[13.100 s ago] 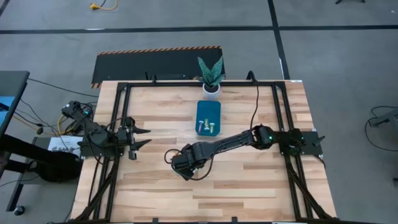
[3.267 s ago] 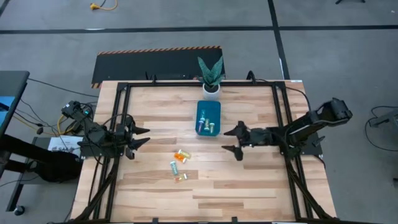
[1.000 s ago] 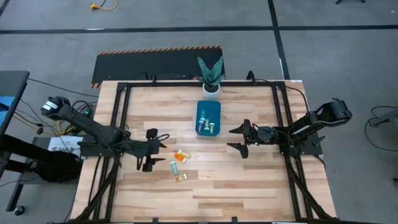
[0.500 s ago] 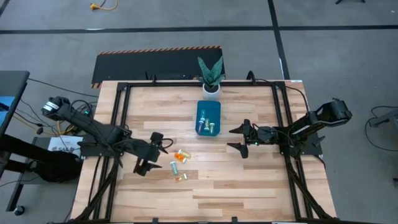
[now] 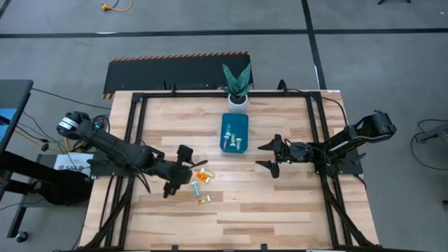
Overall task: Pick and place pill bottles into a basket
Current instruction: Put the blue pill bottle into the bin
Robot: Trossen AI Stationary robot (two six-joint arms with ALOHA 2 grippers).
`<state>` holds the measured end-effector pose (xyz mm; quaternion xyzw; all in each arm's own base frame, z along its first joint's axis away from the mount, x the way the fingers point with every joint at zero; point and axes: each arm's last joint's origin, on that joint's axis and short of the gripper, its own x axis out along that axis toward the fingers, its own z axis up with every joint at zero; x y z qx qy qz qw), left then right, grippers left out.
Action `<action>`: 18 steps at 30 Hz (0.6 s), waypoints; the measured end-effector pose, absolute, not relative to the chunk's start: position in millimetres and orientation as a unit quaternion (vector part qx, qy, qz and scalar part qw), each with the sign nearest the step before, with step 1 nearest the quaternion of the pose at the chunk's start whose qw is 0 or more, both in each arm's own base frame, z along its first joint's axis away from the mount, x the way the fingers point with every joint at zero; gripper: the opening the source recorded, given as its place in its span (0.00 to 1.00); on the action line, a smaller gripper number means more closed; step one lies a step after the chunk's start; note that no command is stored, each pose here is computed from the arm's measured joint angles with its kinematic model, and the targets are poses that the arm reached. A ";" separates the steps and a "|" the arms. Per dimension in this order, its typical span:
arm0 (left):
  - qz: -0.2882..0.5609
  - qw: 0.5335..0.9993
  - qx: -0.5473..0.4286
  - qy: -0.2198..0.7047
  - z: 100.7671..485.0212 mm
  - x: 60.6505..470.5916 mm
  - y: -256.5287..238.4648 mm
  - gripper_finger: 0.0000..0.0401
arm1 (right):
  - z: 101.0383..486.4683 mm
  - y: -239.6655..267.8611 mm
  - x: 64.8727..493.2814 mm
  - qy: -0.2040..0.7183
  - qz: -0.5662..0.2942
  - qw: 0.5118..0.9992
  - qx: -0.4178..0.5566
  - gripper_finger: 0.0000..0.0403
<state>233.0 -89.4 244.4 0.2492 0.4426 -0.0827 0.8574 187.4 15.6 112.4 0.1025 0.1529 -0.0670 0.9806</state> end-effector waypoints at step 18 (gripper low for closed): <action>-0.099 0.881 0.147 0.440 234.5 249.2 -100.9 0.73 | 112.4 15.9 187.4 0.153 -0.066 0.980 0.108 0.81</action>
